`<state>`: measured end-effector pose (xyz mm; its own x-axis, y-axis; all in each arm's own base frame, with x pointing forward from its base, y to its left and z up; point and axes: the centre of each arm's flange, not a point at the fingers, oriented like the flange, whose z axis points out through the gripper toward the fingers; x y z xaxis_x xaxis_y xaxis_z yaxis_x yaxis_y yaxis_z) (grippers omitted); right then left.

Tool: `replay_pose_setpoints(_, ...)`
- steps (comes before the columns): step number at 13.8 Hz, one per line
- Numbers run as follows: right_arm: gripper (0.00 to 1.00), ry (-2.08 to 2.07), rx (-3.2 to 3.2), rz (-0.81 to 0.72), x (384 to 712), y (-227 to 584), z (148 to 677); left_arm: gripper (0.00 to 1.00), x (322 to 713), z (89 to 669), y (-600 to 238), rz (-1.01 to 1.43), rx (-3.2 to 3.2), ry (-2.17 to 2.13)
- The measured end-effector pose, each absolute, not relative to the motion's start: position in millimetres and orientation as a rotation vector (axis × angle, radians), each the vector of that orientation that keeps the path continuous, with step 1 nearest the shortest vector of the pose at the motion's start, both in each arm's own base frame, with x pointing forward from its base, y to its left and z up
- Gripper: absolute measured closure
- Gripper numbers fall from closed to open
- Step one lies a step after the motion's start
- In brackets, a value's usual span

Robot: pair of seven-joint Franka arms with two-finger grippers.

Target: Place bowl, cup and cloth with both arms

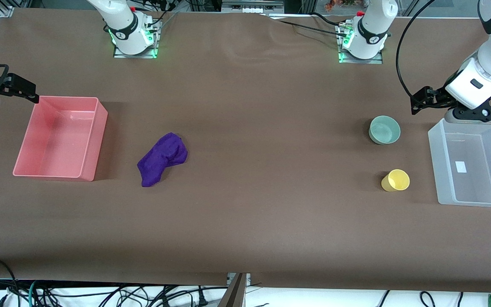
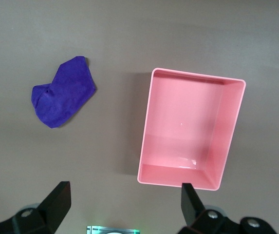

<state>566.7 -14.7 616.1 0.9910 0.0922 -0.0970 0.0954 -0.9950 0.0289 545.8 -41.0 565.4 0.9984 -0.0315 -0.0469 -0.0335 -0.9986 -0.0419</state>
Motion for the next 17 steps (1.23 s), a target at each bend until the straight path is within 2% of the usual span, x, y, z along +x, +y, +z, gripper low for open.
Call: replay_pose_setpoints(17, 0.00, 0.134, 3.102, -0.153, 568.5, -16.0, 613.2, 0.00, 543.8, 563.8, -40.9, 0.100, -3.096, 0.050)
